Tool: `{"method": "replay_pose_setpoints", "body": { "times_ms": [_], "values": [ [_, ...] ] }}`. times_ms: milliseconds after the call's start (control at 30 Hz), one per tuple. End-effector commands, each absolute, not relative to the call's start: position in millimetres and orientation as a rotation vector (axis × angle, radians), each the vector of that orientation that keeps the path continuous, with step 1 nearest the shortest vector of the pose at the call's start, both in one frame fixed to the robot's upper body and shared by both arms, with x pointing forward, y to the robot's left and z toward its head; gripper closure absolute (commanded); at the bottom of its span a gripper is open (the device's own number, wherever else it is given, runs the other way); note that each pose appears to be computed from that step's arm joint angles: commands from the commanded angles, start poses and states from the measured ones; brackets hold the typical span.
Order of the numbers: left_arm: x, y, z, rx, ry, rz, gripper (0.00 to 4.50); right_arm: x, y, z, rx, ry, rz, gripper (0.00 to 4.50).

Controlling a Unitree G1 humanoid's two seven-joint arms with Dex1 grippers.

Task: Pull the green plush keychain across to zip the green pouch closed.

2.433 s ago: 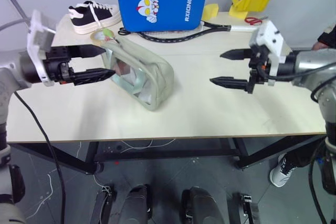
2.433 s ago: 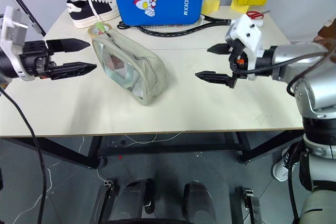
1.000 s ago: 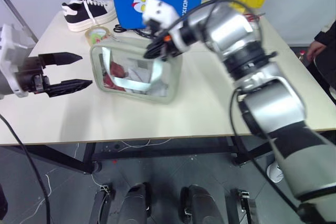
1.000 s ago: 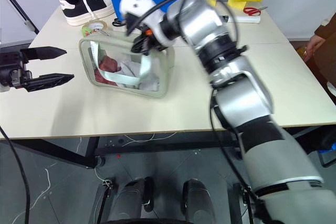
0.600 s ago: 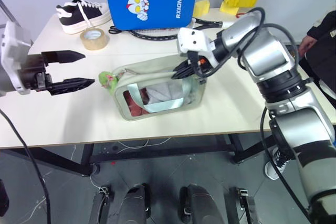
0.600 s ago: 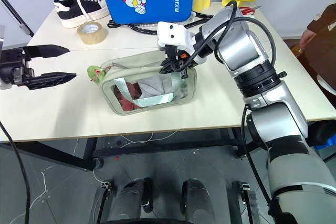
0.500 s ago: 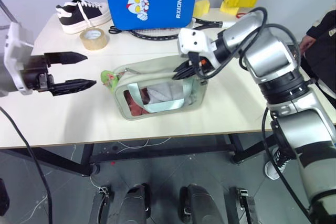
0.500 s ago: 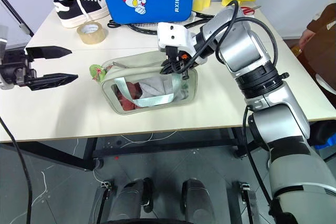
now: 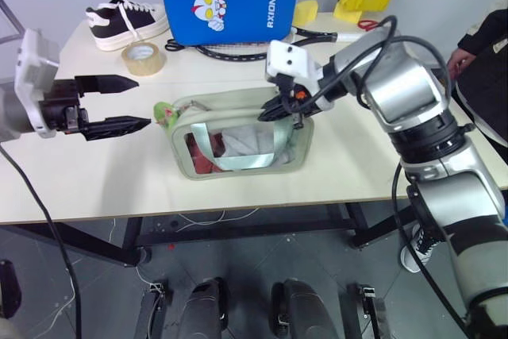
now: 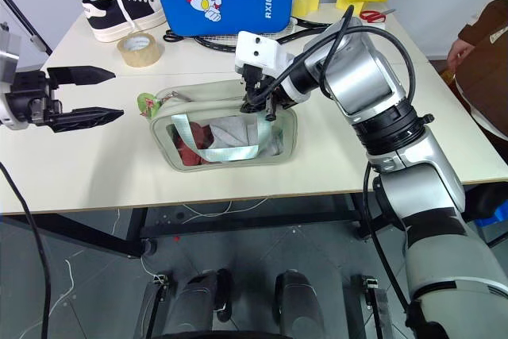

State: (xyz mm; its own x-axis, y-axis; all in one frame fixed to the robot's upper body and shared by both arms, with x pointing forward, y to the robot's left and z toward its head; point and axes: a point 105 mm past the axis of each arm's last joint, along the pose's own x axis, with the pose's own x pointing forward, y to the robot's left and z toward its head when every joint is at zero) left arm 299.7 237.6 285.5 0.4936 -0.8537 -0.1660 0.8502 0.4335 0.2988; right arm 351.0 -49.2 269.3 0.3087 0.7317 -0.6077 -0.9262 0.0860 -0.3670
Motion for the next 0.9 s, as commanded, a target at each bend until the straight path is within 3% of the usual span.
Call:
{"method": "replay_pose_setpoints", "body": {
  "times_ms": [33,167,267,333,367,567,633,700,900],
  "values": [
    [299,236,295,0.397,-0.041,-1.064,0.0,345,-50,283,-0.786,0.249,1.243,4.48],
    [300,234,293,0.393,-0.034,-1.081,0.0,342,-53,281,-0.787,0.246,1.235,3.07],
    [299,232,292,0.388,-0.028,-1.094,0.0,340,-70,303,-0.752,0.197,1.19,1.67],
    [299,232,291,0.387,-0.026,-1.098,0.0,333,-87,309,-0.765,0.186,1.18,0.41],
    [299,232,291,0.385,-0.025,-1.098,0.0,329,-94,308,-0.777,0.191,1.18,0.07],
    [303,235,285,0.37,-0.009,-1.093,0.0,326,-118,282,-0.814,0.259,1.143,0.07],
    [308,235,281,0.354,0.0,-1.09,0.0,331,-117,267,-0.82,0.288,1.127,0.56],
    [314,235,276,0.336,0.013,-1.088,0.0,333,-116,263,-0.813,0.293,1.118,1.33],
    [340,239,263,0.281,0.039,-1.029,0.0,330,-113,263,-0.77,0.286,1.117,4.4]
  ]
}}
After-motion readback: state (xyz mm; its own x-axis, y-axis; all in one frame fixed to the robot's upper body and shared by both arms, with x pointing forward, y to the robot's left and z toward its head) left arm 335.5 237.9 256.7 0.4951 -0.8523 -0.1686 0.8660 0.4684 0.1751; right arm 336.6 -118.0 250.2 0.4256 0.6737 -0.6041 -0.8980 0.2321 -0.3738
